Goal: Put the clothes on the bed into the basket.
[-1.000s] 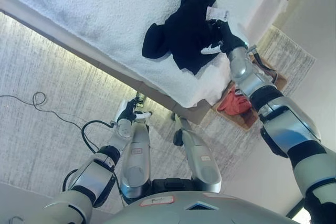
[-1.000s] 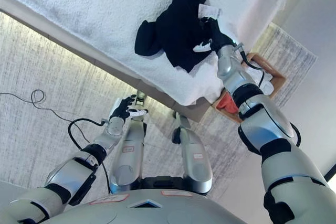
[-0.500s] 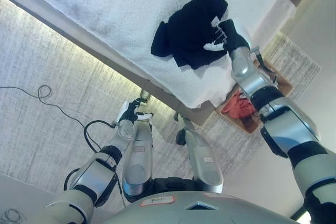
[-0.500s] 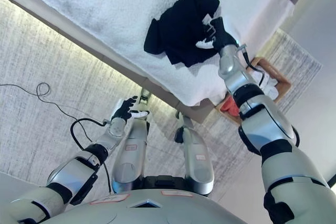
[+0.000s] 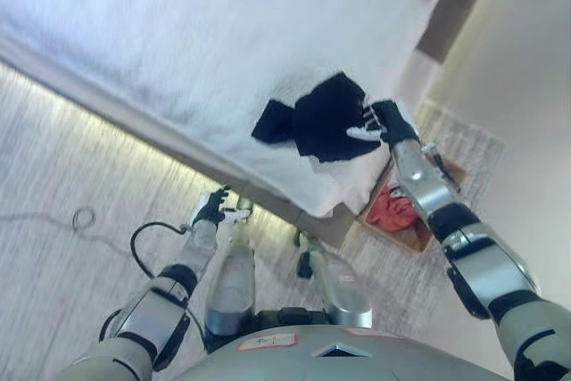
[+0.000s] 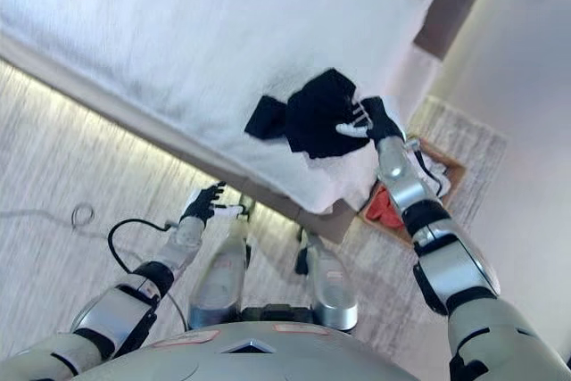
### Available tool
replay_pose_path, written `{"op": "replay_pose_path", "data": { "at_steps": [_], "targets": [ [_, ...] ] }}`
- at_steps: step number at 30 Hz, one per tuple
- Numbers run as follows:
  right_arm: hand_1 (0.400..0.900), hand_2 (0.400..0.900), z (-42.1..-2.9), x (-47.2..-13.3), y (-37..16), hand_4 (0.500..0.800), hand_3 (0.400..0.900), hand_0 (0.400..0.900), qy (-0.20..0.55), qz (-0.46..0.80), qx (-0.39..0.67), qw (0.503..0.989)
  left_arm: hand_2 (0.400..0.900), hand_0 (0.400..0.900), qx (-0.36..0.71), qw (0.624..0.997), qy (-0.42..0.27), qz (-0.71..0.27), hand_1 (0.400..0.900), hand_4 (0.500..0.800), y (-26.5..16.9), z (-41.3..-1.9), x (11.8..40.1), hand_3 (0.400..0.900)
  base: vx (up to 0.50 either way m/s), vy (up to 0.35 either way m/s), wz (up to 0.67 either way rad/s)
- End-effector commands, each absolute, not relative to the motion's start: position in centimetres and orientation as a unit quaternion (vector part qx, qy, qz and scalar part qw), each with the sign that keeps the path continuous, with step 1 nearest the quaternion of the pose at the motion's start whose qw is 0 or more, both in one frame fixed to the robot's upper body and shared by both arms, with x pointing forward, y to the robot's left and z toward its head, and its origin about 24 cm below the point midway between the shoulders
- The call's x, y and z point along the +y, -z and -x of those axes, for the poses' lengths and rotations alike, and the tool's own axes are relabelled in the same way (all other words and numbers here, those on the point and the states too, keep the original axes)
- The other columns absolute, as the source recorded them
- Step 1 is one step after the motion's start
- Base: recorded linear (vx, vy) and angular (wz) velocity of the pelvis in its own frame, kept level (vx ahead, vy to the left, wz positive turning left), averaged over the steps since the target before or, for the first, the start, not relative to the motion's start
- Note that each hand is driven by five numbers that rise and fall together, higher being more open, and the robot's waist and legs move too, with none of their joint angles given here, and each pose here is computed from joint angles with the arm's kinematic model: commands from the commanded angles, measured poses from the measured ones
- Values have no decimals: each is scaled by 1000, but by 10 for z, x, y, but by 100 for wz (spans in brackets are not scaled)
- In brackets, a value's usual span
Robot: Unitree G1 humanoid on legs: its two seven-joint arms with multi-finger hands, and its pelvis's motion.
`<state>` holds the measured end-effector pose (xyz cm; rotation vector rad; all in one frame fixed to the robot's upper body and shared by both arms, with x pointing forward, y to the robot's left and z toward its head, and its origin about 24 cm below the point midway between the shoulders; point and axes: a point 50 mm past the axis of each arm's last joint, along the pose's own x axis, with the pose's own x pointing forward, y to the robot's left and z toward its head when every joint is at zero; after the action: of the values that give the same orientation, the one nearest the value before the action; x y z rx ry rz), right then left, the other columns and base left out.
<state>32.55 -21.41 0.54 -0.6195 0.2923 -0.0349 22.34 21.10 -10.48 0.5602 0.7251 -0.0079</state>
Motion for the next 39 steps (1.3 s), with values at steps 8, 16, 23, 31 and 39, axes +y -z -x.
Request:
{"op": "replay_pose_path", "data": {
  "at_steps": [8, 16, 23, 31, 39],
  "targets": [
    [400, 400, -266, -335, 6, 500, 400, 400, 152, 338, 237, 898, 900, 900, 379, 886, 29, -264, 900, 800, 117, -195, 225, 900, 70, -6, -30],
    [400, 400, -228, -397, 2, 500, 400, 400, 249, 326, 315, 856, 900, 900, 402, 878, 59, -254, 900, 800, 126, -182, 215, 900, 27, -19, -15],
    [400, 400, -222, -410, -2, 500, 400, 400, 285, 299, 336, 846, 900, 900, 412, 874, 66, -250, 900, 800, 130, -178, 210, 900, 23, -32, -2],
    [400, 400, -215, -429, -15, 500, 400, 400, 332, 279, 348, 831, 900, 900, 423, 870, 78, -241, 900, 800, 134, -171, 204, 900, 20, -36, 4],
    [900, 900, -225, -432, -28, 800, 900, 900, 338, 288, 340, 829, 900, 900, 428, 867, 91, -239, 900, 800, 137, -168, 196, 900, 4, -6, 1]
  ]
}}
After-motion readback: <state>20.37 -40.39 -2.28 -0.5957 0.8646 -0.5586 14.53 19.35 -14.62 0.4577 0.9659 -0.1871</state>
